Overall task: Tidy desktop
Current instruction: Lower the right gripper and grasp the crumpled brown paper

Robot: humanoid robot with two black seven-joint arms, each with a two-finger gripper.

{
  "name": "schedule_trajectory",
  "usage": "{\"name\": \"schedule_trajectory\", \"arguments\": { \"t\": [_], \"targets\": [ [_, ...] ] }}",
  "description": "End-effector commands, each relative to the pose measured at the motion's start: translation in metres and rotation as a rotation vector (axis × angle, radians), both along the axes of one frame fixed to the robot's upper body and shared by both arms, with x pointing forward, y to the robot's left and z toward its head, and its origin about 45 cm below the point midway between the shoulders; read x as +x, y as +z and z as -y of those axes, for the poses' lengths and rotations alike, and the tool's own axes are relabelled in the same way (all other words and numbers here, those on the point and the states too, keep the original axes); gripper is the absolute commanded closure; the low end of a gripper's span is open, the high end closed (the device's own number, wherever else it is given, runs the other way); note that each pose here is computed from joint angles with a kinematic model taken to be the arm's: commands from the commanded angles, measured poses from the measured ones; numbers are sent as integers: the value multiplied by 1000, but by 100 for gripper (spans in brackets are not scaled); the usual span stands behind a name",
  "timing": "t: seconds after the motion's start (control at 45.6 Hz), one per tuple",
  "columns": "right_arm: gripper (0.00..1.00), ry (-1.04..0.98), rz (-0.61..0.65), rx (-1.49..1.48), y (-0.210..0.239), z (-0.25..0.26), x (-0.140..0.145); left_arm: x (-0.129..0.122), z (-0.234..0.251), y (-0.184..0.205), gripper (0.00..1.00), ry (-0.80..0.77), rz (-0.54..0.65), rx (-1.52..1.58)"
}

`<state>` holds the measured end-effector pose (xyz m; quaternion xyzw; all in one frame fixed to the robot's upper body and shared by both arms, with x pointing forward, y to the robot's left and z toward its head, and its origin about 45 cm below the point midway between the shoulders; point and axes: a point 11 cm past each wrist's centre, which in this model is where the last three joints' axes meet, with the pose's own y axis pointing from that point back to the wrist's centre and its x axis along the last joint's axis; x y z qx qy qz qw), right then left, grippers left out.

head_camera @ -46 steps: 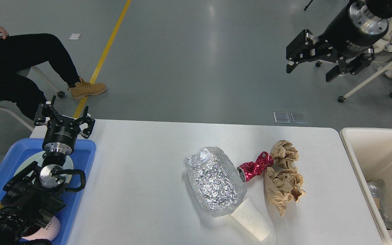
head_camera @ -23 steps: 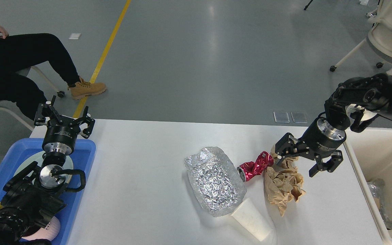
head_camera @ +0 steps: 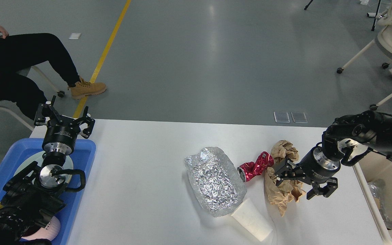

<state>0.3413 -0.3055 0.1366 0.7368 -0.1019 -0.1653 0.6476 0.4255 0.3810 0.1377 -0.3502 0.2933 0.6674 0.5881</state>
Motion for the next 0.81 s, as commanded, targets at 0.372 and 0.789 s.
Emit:
{"name": "schedule_trajectory", "arguments": {
  "t": [0.372, 0.789],
  "targets": [
    [3, -62, 46, -26, -32, 5, -14, 0, 0, 0, 3, 0, 0, 0],
    [100, -97, 21, -40, -42, 17, -28, 0, 0, 0, 3, 1, 0, -1]
  ]
}}
